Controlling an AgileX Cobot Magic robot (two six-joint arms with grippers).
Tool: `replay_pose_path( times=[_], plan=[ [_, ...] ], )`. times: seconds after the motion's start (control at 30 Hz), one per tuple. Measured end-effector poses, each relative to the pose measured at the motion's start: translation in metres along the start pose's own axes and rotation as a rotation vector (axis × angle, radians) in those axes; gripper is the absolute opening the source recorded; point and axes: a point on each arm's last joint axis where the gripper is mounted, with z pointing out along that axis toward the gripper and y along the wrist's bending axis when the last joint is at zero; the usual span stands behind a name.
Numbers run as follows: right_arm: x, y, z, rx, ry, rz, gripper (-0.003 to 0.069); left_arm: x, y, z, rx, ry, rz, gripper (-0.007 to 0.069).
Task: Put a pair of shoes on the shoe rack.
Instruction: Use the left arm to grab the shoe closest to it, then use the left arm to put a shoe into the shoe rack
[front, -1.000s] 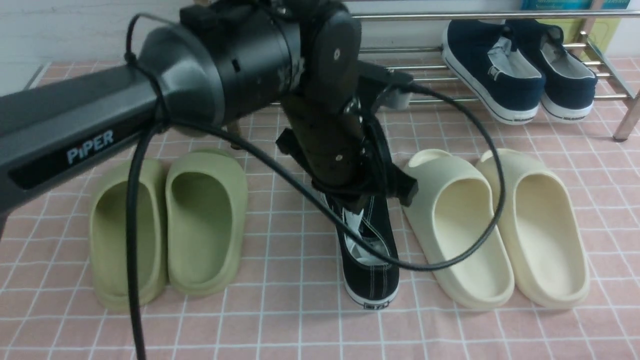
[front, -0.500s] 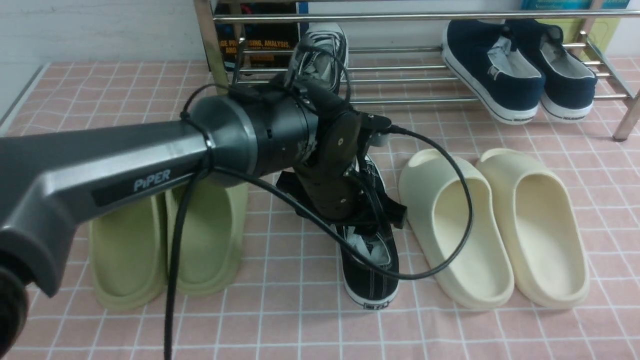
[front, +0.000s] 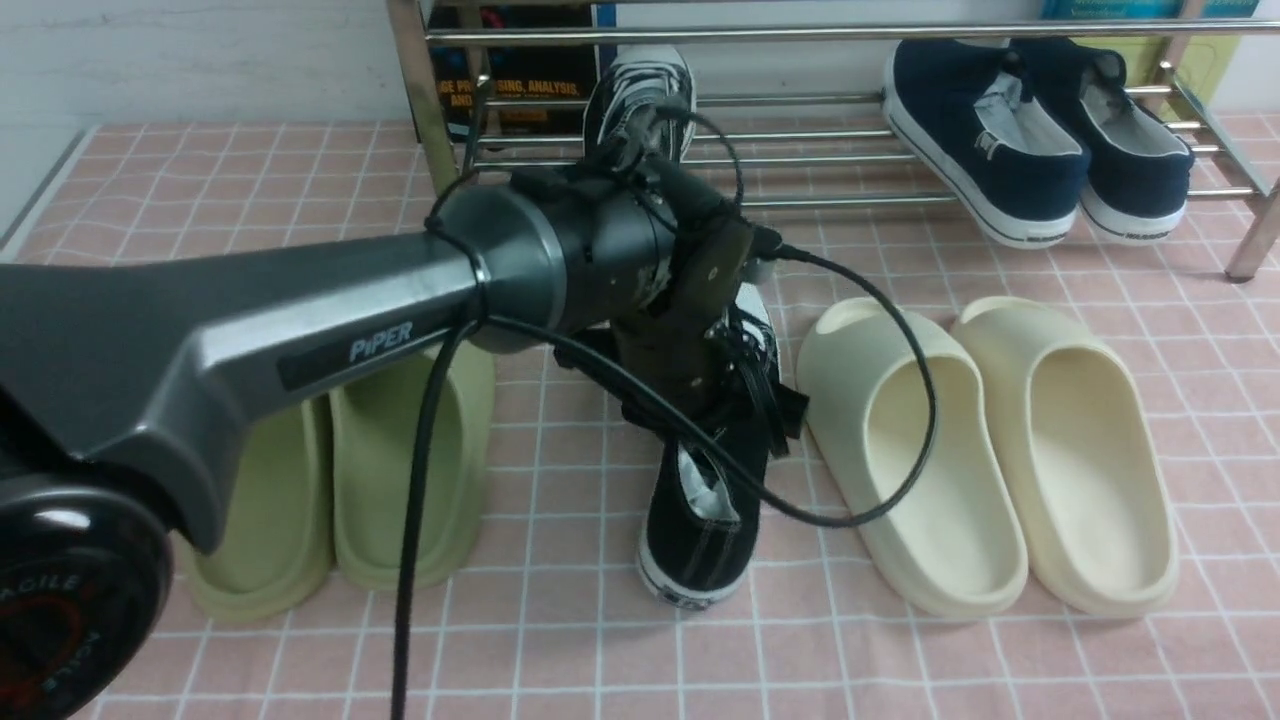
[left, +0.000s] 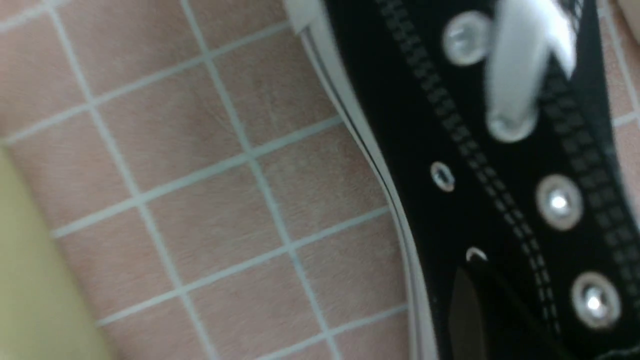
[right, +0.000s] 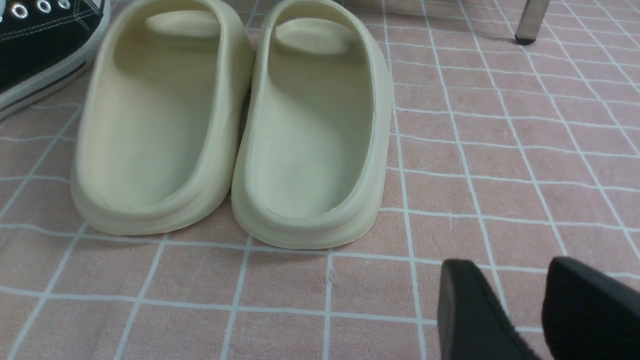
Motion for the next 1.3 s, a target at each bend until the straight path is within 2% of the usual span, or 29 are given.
replay_pose_path(
  times=[0.1, 0.27, 0.5, 0.63, 1.1, 1.3],
  plan=[
    [0.0, 0.0, 0.0, 0.0, 0.0, 0.0, 0.0239, -0.016, -0.001, -0.019, -0.001, -0.029, 0.026, 0.0052],
    [0.0, 0.0, 0.0, 0.0, 0.0, 0.0, 0.0239, -0.05, 0.008, -0.038, 0.022, -0.179, -0.015, 0.0052],
    [0.0, 0.0, 0.0, 0.0, 0.0, 0.0, 0.0239, -0.092, 0.037, -0.028, 0.021, -0.313, -0.113, 0.0052],
    [0.0, 0.0, 0.0, 0.0, 0.0, 0.0, 0.0239, -0.11, 0.038, -0.008, 0.032, -0.341, -0.137, 0.0052],
    [0.0, 0.0, 0.0, 0.0, 0.0, 0.0, 0.0239, -0.137, 0.038, 0.023, 0.074, -0.512, -0.151, 0.0053],
    [0.0, 0.0, 0.0, 0.0, 0.0, 0.0, 0.0239, -0.137, 0.039, 0.03, 0.074, -0.51, -0.166, 0.009]
  ],
)
